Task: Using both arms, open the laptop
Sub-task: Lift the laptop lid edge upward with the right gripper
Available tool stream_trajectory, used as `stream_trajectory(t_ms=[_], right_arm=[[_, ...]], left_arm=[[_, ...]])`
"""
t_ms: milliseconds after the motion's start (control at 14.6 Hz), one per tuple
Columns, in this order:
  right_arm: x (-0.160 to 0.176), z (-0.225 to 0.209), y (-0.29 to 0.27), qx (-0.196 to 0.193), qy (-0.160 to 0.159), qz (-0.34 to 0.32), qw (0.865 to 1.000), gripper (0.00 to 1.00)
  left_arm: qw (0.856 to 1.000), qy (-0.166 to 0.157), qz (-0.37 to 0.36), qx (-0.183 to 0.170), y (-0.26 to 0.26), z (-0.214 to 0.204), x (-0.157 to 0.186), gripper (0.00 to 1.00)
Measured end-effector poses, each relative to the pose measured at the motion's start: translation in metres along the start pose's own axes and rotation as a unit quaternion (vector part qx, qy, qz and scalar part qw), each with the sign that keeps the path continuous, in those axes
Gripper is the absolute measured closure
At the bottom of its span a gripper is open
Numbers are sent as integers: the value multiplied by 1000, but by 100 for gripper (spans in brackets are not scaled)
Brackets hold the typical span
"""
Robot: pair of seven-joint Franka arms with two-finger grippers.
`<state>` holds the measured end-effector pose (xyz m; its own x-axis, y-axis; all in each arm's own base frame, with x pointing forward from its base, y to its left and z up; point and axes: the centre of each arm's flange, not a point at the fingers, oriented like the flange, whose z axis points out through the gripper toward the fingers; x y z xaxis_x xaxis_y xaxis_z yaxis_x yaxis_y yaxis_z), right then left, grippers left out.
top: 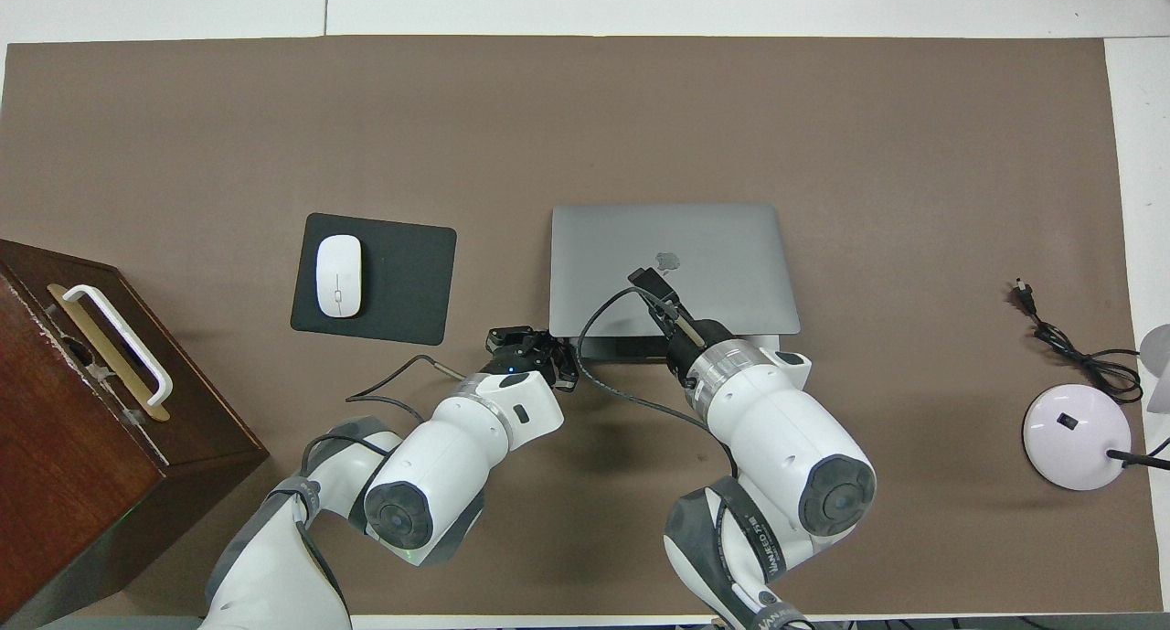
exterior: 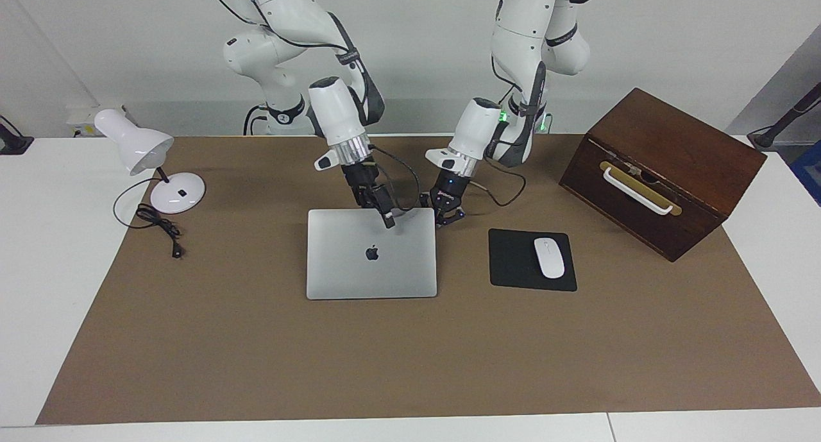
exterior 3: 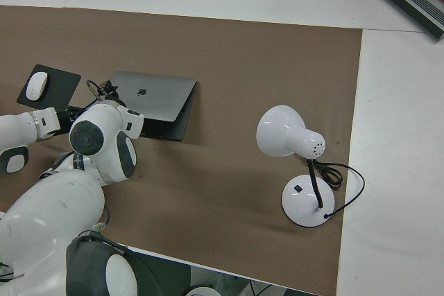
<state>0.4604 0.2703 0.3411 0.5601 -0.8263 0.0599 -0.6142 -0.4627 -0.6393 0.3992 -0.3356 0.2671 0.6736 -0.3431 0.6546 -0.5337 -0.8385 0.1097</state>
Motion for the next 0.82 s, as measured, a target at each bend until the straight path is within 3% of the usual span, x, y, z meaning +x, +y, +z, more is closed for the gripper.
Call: stream_trajectory(t_ms=[823], right_arm=[[7,-3,-42,-27,-10,5,1000,0]], left_arm=[[1000,0,1,0,0,0,0,99]])
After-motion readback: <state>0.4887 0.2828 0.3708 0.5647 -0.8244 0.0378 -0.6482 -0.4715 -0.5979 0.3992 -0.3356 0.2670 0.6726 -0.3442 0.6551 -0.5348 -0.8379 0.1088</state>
